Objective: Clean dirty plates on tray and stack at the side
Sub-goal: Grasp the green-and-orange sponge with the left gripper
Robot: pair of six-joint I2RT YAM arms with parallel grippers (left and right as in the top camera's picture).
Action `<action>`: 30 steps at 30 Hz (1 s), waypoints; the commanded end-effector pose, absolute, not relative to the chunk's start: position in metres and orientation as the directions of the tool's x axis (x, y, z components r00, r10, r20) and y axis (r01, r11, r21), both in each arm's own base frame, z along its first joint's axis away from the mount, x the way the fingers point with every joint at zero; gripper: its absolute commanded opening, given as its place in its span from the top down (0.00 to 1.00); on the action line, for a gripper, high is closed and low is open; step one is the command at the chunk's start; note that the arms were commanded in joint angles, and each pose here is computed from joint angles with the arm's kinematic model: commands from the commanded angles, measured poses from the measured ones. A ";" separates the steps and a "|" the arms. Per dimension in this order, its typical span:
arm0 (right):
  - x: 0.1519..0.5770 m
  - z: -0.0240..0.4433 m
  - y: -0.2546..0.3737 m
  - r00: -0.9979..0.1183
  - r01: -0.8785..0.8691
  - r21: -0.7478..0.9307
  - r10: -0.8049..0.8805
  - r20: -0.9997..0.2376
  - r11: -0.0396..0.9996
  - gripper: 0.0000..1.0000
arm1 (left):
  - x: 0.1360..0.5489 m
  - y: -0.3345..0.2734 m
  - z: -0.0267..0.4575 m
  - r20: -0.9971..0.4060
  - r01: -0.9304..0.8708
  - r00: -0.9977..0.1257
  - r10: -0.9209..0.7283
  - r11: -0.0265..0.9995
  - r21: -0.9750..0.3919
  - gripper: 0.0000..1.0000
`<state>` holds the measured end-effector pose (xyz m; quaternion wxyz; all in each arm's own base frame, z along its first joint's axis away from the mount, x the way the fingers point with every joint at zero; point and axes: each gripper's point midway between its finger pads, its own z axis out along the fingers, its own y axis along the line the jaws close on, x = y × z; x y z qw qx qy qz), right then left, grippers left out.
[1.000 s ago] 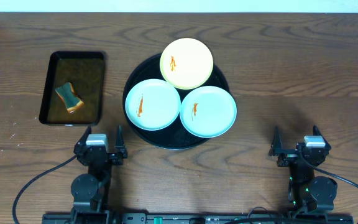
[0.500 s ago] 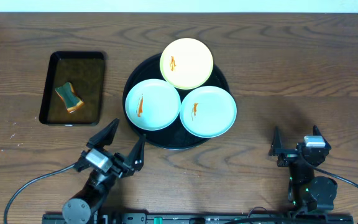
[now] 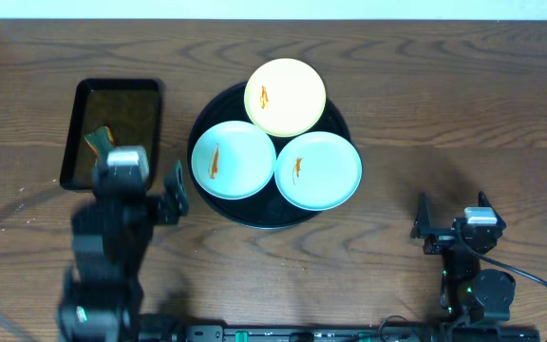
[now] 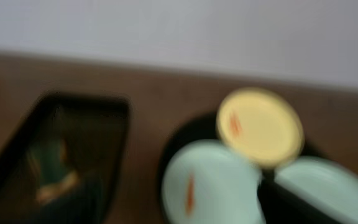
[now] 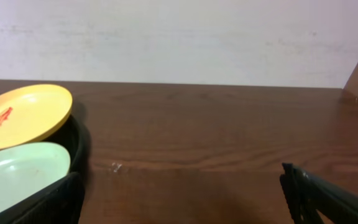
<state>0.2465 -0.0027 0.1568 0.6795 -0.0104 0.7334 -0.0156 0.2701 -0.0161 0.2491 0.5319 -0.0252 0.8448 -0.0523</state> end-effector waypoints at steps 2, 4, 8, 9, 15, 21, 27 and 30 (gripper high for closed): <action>0.246 0.156 -0.006 -0.078 0.019 -0.046 -0.044 -0.996 0.999 0.01 | 0.296 -0.021 0.254 -0.785 0.048 -0.620 -0.013 0.997 -0.055 0.20; 0.246 0.156 -0.006 -0.078 0.019 -0.046 -0.044 -0.996 0.999 0.01 | 0.305 -0.026 0.244 -0.725 0.065 -0.688 -0.010 0.995 -0.075 0.20; 0.246 0.156 -0.006 -0.078 0.019 -0.046 -0.044 -0.996 0.999 0.01 | 0.321 -0.034 0.235 -0.683 0.084 -0.730 -0.012 0.991 -0.108 0.20; 0.246 0.156 -0.006 -0.078 0.019 -0.046 -0.044 -0.996 0.999 0.01 | 0.325 -0.032 0.235 -0.678 0.065 -0.734 -0.027 0.992 -0.110 0.20; 0.246 0.156 -0.006 -0.078 0.019 -0.046 -0.044 -0.996 0.999 0.01 | 0.344 0.026 0.233 -0.552 -0.238 -0.790 -0.267 0.963 -0.124 0.20; 0.246 0.156 -0.006 -0.078 0.019 -0.046 -0.044 -0.996 0.999 0.01 | 0.363 0.088 0.214 -0.401 -0.419 -0.813 -0.422 0.902 -0.099 0.20; 0.246 0.156 -0.006 -0.078 0.019 -0.046 -0.044 -0.996 0.999 0.01 | 0.382 0.118 0.185 -0.355 -0.509 -0.770 -0.530 0.846 -0.157 0.20; 0.246 0.156 -0.006 -0.078 0.019 -0.046 -0.044 -0.996 0.999 0.01 | 0.390 0.132 0.172 -0.360 -0.531 -0.757 -0.546 0.834 -0.149 0.20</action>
